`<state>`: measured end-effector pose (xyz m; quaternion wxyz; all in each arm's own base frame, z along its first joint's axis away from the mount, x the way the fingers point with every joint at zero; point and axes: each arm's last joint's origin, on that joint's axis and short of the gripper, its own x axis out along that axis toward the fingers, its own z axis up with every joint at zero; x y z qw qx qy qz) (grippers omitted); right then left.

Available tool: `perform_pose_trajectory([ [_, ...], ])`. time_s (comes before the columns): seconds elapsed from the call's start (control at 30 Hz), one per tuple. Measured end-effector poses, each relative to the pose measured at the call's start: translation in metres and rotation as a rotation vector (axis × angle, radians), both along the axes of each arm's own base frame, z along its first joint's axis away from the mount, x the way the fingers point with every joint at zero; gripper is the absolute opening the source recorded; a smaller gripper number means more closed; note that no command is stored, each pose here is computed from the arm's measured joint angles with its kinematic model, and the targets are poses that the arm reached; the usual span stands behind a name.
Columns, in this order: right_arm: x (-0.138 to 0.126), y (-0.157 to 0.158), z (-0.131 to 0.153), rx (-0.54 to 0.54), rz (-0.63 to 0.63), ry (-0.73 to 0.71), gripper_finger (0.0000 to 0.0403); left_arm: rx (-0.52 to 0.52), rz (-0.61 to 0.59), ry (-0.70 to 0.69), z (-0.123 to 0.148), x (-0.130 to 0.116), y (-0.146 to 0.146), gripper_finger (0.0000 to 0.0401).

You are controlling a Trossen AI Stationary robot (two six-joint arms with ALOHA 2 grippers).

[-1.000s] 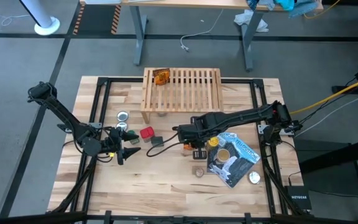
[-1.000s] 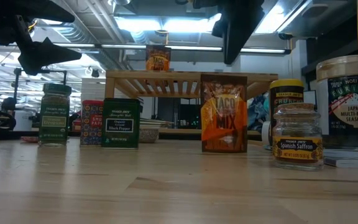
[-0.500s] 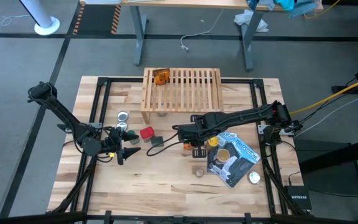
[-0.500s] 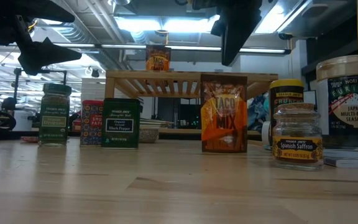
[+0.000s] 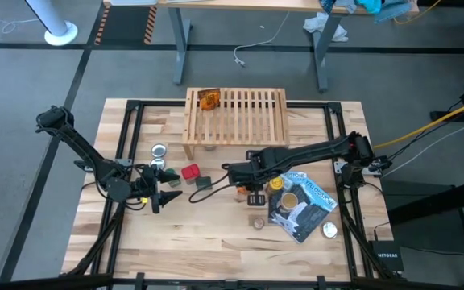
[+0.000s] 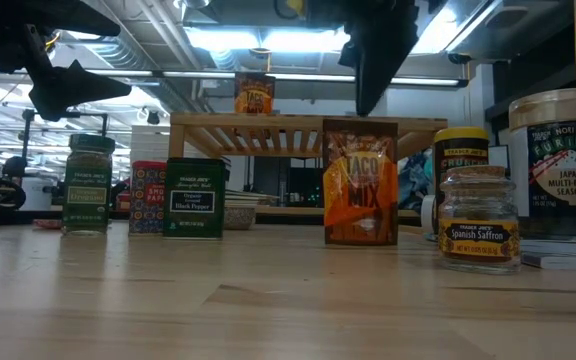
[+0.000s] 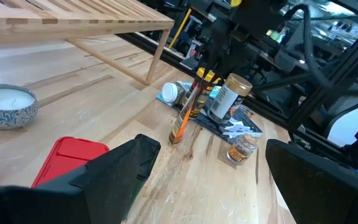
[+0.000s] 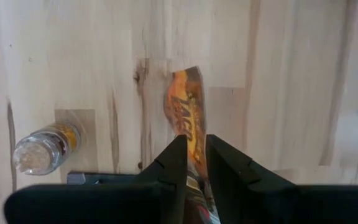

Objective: Shelf spices
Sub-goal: Put the orange seasoning pack on the shelf

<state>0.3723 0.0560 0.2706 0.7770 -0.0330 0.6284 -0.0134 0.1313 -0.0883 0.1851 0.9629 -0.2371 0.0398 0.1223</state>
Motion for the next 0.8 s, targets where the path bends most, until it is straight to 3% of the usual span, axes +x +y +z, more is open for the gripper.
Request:
perform_pose_trajectory([
  [0.8, 0.0034, -0.0005, -0.0004, -0.036, 0.013, -0.03, 0.0065, 0.0, 0.0, 0.0, 0.0, 0.0, 0.0, 0.034],
])
